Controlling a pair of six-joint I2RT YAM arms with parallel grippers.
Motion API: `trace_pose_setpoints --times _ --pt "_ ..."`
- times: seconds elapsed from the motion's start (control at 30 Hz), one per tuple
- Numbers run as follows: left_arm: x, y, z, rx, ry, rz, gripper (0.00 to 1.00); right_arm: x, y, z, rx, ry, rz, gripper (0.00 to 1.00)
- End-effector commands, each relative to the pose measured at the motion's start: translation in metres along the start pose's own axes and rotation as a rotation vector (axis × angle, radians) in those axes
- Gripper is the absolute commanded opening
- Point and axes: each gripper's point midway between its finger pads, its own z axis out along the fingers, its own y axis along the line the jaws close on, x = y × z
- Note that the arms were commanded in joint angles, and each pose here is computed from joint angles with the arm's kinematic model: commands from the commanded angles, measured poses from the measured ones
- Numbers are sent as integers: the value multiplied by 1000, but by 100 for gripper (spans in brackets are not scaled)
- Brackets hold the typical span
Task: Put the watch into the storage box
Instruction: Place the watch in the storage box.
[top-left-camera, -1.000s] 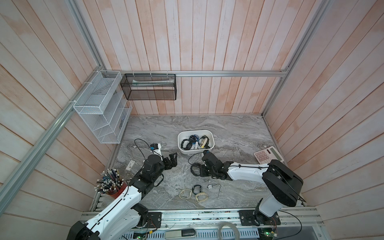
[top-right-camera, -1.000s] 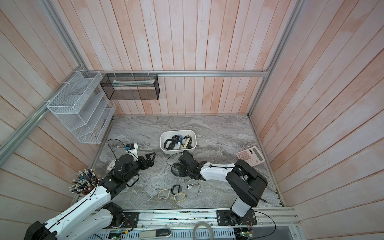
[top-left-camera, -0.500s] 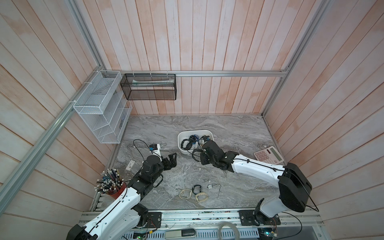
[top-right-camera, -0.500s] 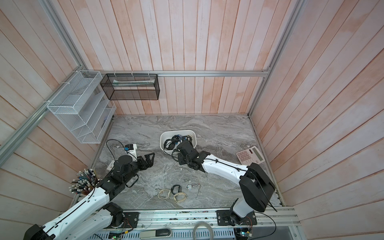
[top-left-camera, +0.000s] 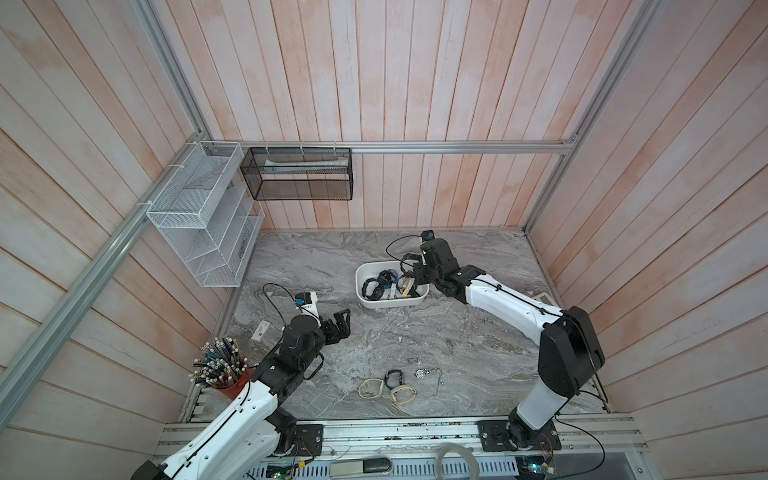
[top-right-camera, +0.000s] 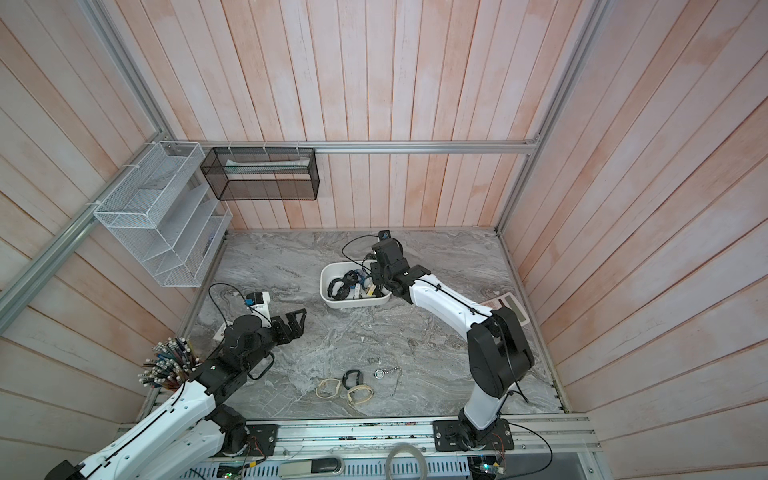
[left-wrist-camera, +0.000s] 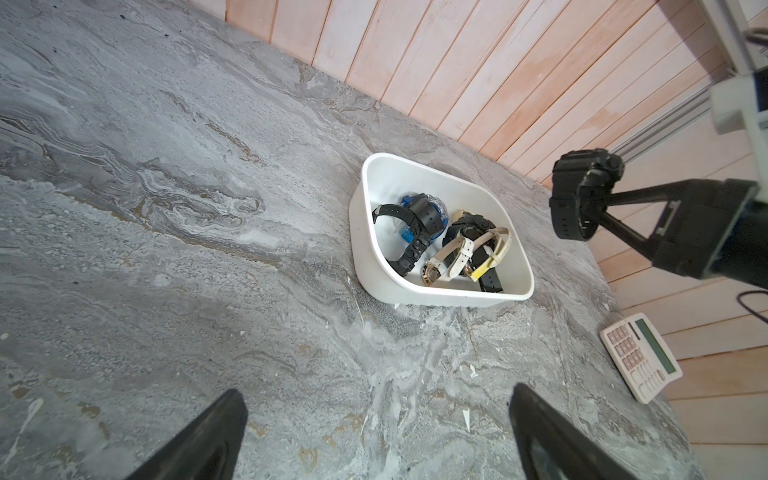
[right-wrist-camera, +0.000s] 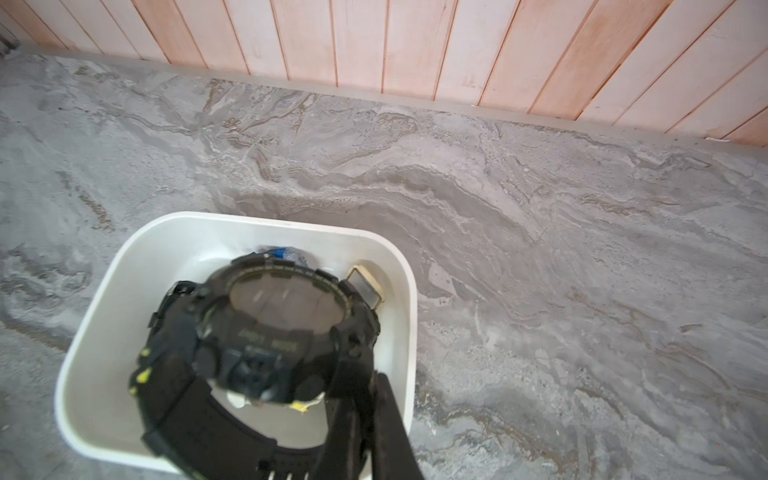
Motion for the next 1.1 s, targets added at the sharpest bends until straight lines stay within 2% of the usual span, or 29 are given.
trace_pose_setpoints --times 0.0,0.37,0.7,0.87,1.07 --pt "9 7 0 -15 19 -14 100 -5 5 13 -12 10 -48 0" --pt "19 9 2 -10 52 -26 100 22 11 59 -24 108 -84 0" --pt "20 9 1 -7 57 -31 100 32 20 73 -57 172 -105 0" --pt "20 9 1 -8 59 -31 99 18 24 62 -94 148 -89 20" --pt "20 9 1 -7 60 -30 99 -7 25 35 -143 84 -48 32"
